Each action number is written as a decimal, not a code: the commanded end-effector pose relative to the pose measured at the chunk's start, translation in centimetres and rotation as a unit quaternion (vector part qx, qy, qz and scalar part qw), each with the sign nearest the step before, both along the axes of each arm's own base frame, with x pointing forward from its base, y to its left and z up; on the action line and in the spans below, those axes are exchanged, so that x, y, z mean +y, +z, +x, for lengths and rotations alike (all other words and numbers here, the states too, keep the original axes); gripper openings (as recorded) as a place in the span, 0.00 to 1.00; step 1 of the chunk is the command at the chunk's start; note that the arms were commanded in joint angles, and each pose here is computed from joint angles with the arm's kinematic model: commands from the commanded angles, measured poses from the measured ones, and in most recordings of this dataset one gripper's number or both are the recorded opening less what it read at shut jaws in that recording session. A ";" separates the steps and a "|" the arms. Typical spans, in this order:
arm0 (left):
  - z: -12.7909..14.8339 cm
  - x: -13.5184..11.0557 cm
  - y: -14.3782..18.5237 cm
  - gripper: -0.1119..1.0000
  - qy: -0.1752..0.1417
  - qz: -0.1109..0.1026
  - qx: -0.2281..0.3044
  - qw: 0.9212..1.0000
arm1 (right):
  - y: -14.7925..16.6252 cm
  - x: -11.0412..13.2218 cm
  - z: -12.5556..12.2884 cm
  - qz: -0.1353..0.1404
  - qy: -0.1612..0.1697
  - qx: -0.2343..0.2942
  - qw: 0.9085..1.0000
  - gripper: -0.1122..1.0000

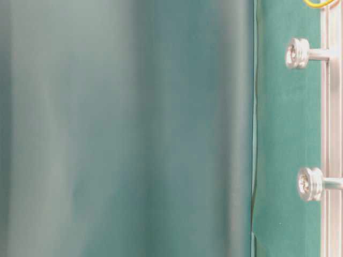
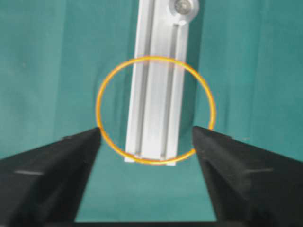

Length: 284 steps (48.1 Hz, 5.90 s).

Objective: Hook the rubber onto the shaft.
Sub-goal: 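Open the right gripper and lower it over the band's near edge, then close the right gripper on the orange rubber band, then lift the band with the right gripper and carry it left along the rail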

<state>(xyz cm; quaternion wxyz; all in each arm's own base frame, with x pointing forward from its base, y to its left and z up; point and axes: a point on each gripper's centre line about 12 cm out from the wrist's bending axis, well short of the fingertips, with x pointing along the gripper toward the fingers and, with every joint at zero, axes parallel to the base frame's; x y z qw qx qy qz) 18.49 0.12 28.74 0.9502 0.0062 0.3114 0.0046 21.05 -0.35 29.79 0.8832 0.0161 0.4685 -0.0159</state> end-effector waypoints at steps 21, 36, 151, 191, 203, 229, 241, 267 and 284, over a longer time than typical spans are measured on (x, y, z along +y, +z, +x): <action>0.3 0.0 1.0 0.10 -0.002 0.003 -0.015 1.000 | 0.9 -0.1 0.1 -0.001 -0.002 -0.006 1.000 0.92; 0.3 0.0 1.0 0.10 -0.002 0.003 -0.015 1.000 | 0.9 0.0 0.1 0.000 -0.001 -0.006 1.000 0.92; 0.3 0.0 1.0 0.10 -0.002 0.003 -0.014 1.000 | -16.9 5.0 5.1 0.025 0.066 0.118 0.991 0.92; 0.3 0.0 1.0 0.10 -0.002 0.003 -0.014 1.000 | -19.0 4.9 5.1 0.016 0.069 0.121 0.990 0.14; 0.3 0.0 1.0 0.10 -0.002 0.003 -0.014 1.000 | -18.8 4.9 5.3 0.016 0.069 0.116 0.991 0.14; 0.3 0.0 1.0 0.10 -0.002 0.003 -0.014 1.000 | -12.8 5.1 5.7 0.020 0.075 0.101 0.992 0.14; 0.4 0.0 1.0 0.10 -0.002 0.003 -0.015 1.000 | -8.6 4.9 5.9 0.005 0.084 0.104 0.991 0.14; 0.4 0.0 1.0 0.10 -0.002 0.003 -0.015 1.000 | -1.1 4.5 5.3 -0.013 0.086 0.119 0.989 0.14; 0.4 0.0 1.1 0.10 -0.002 0.003 -0.020 1.000 | -1.3 4.5 5.7 -0.017 0.085 0.126 0.988 0.14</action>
